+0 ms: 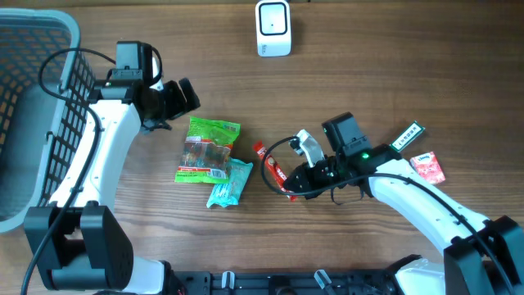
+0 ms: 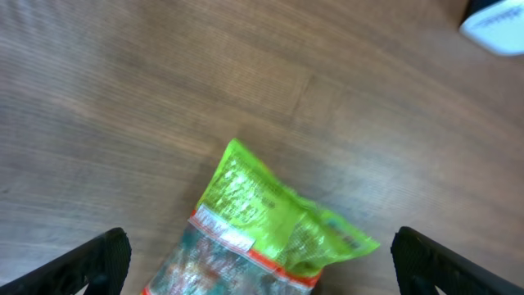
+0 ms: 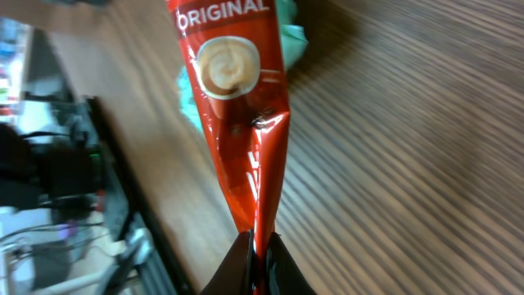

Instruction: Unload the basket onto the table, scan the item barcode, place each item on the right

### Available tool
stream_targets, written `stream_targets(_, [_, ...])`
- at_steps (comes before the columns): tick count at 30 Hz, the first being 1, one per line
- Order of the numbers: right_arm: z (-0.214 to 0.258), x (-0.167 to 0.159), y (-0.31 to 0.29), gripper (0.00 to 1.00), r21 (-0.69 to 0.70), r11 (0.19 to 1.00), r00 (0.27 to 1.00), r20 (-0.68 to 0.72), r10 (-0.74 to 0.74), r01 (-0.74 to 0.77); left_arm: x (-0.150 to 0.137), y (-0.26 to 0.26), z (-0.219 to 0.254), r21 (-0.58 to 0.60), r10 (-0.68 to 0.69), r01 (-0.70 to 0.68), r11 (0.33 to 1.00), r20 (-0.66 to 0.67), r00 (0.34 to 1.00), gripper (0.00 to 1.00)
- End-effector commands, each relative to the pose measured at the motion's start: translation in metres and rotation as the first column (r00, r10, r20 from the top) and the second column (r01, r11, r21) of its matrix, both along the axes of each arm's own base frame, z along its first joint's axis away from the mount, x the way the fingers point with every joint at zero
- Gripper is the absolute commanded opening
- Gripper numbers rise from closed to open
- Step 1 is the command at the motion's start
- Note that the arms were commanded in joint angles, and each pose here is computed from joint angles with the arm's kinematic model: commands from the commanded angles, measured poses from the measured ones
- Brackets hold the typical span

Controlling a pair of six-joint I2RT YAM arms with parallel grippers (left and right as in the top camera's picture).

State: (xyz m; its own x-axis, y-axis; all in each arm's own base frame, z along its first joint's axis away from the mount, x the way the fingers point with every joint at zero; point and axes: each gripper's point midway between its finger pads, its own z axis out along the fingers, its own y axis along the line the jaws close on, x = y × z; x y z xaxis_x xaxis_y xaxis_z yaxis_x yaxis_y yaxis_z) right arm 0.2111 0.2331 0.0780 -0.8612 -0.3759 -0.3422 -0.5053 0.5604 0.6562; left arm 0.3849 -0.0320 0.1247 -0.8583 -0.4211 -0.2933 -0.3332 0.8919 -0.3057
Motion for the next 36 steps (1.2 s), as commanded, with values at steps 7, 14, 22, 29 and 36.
stream_targets(7, [0.037,0.01,0.021,0.04,0.167,0.984,0.997,-0.065,-0.046,0.056,-0.055,-0.113,0.019,-0.444,-0.297,0.227,0.867,-0.094,0.95,0.82])
stream_targets(14, [0.075,0.018,0.042,0.04,0.344,0.937,0.994,-0.106,-0.028,0.063,-0.065,-0.159,0.014,-0.353,-0.395,0.35,0.868,-0.062,0.916,0.62])
stream_targets(22, [0.08,0.023,0.044,0.11,0.359,0.93,0.993,-0.113,-0.044,0.082,-0.055,-0.173,0.02,-0.345,-0.41,0.387,0.855,0.008,0.912,0.11])
stream_targets(29, [0.063,0.043,0.036,0.53,0.273,0.962,0.987,0.146,-0.06,0.019,-0.049,-0.163,0.015,-0.329,-0.288,0.257,0.909,-0.049,0.956,0.04])
stream_targets(36, [0.081,0.071,0.03,0.45,0.161,0.984,0.968,0.224,-0.115,0.079,-0.062,-0.129,0.001,-0.295,-0.144,0.078,0.952,-0.21,0.967,0.04])
